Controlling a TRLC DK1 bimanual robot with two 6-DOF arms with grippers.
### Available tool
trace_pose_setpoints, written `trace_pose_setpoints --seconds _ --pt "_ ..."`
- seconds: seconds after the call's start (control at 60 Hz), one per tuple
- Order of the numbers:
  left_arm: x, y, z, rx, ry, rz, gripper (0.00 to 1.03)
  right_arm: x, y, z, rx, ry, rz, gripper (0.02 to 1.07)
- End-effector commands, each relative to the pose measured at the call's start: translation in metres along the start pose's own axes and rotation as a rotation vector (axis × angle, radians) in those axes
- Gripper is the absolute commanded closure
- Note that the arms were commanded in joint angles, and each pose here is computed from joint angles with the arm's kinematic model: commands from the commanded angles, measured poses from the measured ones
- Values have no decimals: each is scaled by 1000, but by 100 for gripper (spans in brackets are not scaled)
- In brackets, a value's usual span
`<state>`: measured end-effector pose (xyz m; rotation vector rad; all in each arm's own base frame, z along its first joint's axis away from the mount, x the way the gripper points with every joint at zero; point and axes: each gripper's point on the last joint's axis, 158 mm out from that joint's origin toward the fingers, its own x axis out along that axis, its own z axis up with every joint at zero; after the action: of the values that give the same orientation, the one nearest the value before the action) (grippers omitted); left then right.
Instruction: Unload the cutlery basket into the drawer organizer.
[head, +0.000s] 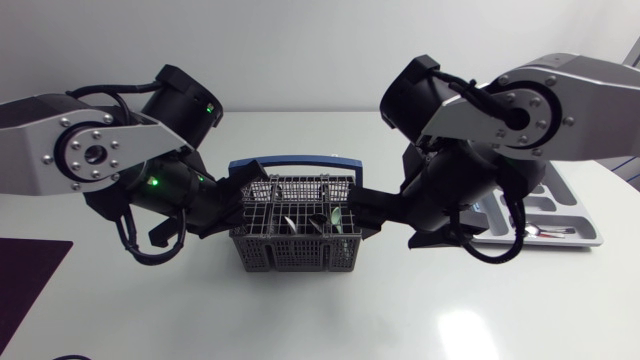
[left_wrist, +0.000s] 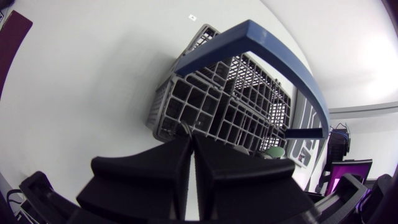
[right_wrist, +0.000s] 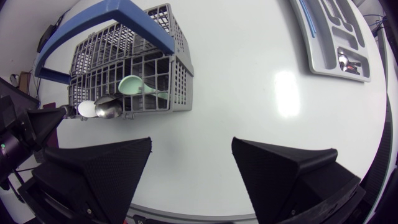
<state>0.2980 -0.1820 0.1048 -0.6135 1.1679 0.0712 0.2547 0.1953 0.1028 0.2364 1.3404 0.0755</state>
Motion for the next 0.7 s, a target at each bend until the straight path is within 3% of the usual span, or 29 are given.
trace_pose_setpoints --seconds 0.0,0.683 --pt "-7 8 5 -47 -22 -2 99 10 -9 -8 -8 28 -29 14" --pt "-66 -21 9 -68 -41 -222 99 8 -9 -13 -43 29 -21 14"
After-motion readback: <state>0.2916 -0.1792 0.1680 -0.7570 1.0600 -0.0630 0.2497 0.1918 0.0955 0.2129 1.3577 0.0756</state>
